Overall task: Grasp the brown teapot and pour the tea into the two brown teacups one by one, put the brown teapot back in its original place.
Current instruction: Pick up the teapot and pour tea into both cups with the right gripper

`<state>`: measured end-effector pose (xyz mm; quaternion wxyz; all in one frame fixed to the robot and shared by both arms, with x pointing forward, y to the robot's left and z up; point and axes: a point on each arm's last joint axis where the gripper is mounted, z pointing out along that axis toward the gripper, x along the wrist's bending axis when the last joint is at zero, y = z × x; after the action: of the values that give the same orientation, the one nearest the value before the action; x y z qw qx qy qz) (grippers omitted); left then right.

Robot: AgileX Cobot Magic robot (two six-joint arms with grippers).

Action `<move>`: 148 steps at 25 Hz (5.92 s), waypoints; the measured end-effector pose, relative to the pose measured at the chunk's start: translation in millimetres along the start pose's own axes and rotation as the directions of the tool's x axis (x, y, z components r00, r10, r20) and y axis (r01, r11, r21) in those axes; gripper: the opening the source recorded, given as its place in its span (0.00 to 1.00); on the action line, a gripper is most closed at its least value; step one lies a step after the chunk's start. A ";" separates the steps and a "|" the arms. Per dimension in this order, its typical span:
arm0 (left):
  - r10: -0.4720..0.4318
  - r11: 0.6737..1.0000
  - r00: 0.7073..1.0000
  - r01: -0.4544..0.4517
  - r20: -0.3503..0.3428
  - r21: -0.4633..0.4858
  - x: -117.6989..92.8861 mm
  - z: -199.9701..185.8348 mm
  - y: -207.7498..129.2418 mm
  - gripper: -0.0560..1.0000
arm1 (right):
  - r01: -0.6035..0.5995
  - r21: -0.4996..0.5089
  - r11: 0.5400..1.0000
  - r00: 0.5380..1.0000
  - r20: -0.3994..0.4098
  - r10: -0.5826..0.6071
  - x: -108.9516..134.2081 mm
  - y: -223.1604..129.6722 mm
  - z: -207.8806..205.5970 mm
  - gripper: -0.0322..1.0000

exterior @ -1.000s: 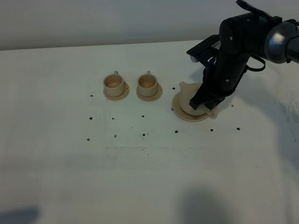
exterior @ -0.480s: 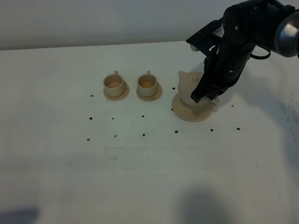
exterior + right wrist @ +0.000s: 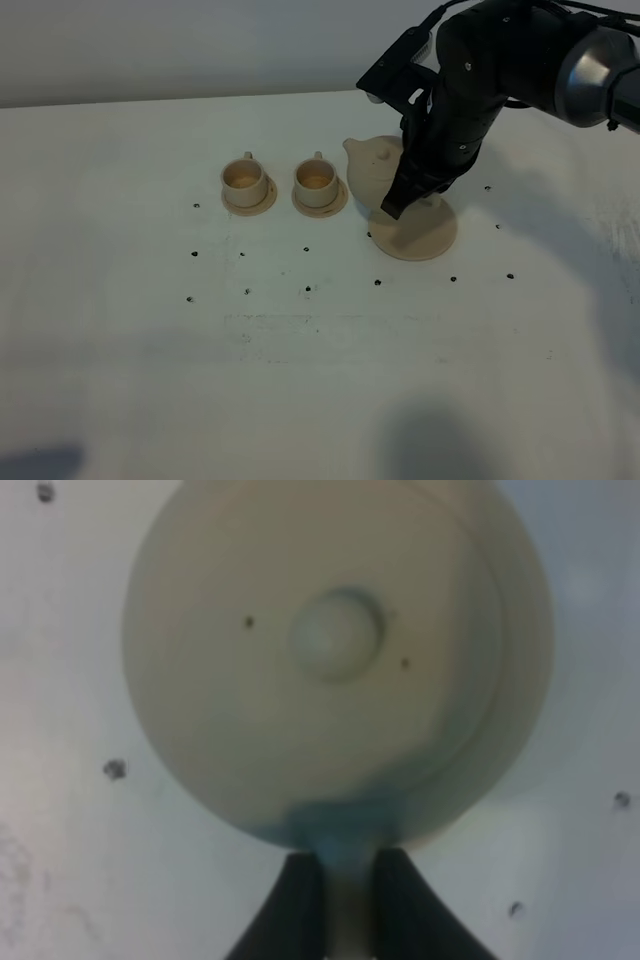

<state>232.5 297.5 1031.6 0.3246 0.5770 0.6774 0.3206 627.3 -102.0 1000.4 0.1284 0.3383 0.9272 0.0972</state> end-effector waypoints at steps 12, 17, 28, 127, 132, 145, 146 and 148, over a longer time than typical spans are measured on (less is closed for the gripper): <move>0.000 1.000 1.000 0.000 0.000 0.000 0.0 0.0 0.0 0.35 | 0.082 0.043 0.996 0.993 0.078 -0.085 -1.0 0.8 11.7 0.13; 0.000 1.000 1.000 0.000 0.000 0.000 0.0 0.0 0.0 0.35 | 0.128 0.031 0.991 0.986 0.101 -0.130 7.5 9.6 10.0 0.13; 0.000 1.000 1.000 0.000 0.000 0.000 0.0 0.0 0.0 0.35 | 0.159 0.015 0.987 0.977 0.142 -0.159 7.2 33.6 9.5 0.13; 0.000 1.000 1.000 0.000 0.000 0.000 0.0 0.0 0.0 0.35 | 0.541 0.298 0.786 0.690 0.377 -0.618 32.7 56.5 46.6 0.13; 0.000 1.000 1.000 0.000 0.000 0.000 0.0 0.0 0.0 0.35 | 0.549 0.310 0.776 0.672 0.387 -0.631 33.2 57.4 45.5 0.13; 0.000 1.000 1.000 0.000 0.000 0.000 0.0 0.0 0.0 0.35 | 0.569 0.372 0.734 0.613 0.403 -0.680 28.3 57.1 42.7 0.13; 0.000 1.000 1.000 0.000 0.000 0.000 0.0 0.0 0.0 0.35 | 0.570 0.374 0.732 0.612 0.402 -0.681 28.3 57.0 42.7 0.13; 0.000 1.000 1.000 0.000 0.000 0.000 0.0 0.0 0.0 0.35 | 0.571 0.374 0.731 0.611 0.401 -0.683 28.4 57.0 42.7 0.13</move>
<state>232.5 297.5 1031.6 0.3246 0.5770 0.6774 0.3206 653.7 -36.6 970.3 0.3600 0.0149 0.9214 -0.1458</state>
